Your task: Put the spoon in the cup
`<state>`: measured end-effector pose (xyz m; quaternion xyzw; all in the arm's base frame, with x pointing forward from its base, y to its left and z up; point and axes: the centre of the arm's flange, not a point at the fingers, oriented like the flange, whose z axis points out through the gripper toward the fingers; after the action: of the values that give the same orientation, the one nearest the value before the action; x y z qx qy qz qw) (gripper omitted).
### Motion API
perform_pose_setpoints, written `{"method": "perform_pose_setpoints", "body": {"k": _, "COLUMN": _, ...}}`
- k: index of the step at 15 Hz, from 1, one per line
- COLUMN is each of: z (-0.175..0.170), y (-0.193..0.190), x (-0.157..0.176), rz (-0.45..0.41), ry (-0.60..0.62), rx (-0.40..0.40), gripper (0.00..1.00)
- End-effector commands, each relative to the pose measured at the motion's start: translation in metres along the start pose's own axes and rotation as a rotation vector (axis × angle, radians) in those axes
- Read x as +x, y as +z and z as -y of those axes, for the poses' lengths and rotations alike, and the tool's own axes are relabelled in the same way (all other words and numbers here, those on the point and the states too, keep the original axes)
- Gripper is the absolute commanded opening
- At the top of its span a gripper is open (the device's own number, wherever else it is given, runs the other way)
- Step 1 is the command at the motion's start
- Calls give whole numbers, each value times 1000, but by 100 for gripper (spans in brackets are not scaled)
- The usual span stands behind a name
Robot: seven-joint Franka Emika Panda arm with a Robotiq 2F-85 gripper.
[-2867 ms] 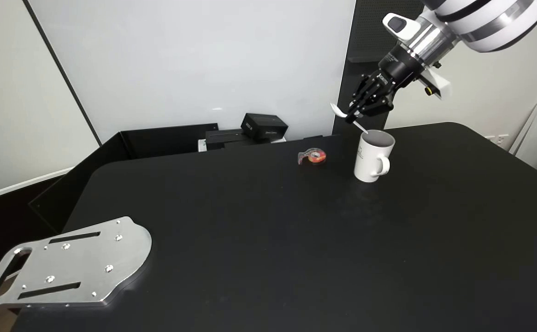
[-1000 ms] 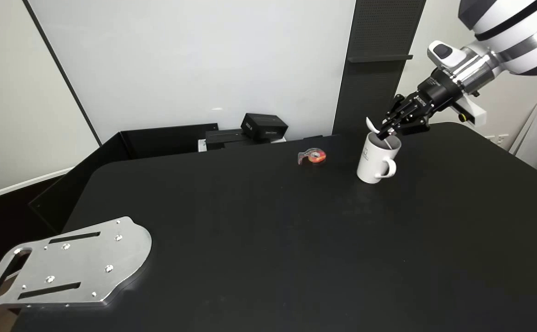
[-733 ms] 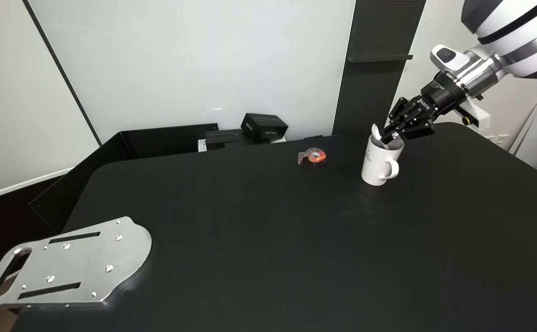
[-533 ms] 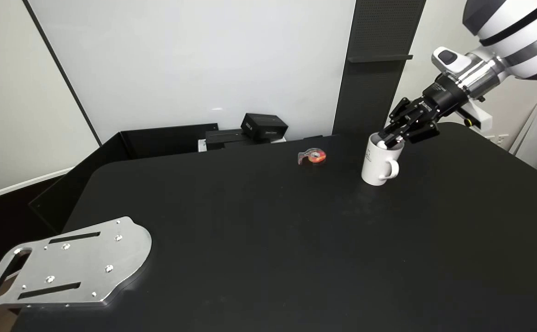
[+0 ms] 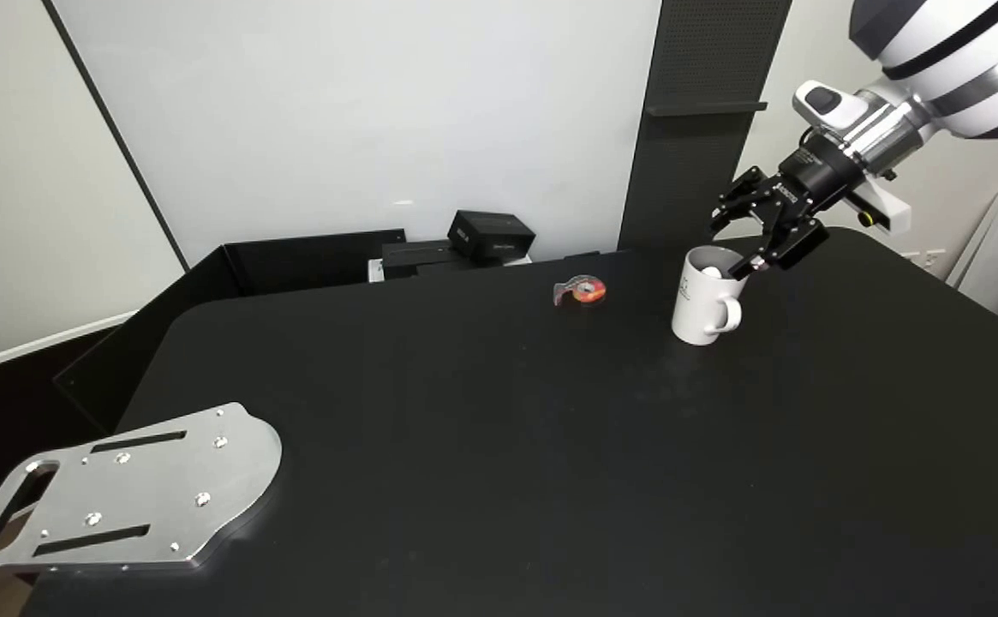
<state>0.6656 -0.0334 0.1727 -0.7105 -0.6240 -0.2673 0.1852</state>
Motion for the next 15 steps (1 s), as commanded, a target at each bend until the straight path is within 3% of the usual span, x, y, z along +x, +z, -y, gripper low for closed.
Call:
{"method": "perform_pose_setpoints", "body": {"k": 1, "z": 5, "y": -19, "x": 37, "rz": 130, "ry": -84, "rx": 8, "gripper": 100}}
{"method": "perform_pose_setpoints", "body": {"k": 10, "z": 9, "y": -18, "x": 111, "rz": 426, "ry": -227, "rx": -60, "gripper": 100}}
{"method": "perform_pose_setpoints", "body": {"k": 11, "z": 10, "y": -16, "x": 114, "rz": 443, "ry": -223, "rx": -63, "gripper": 100}}
{"method": "perform_pose_setpoints", "body": {"k": 12, "z": 0, "y": -10, "x": 104, "rz": 391, "ry": -247, "rx": -50, "gripper": 100}}
{"method": "perform_pose_setpoints", "body": {"k": 15, "z": 4, "y": -8, "x": 111, "rz": 412, "ry": -248, "rx": -52, "gripper": 100}}
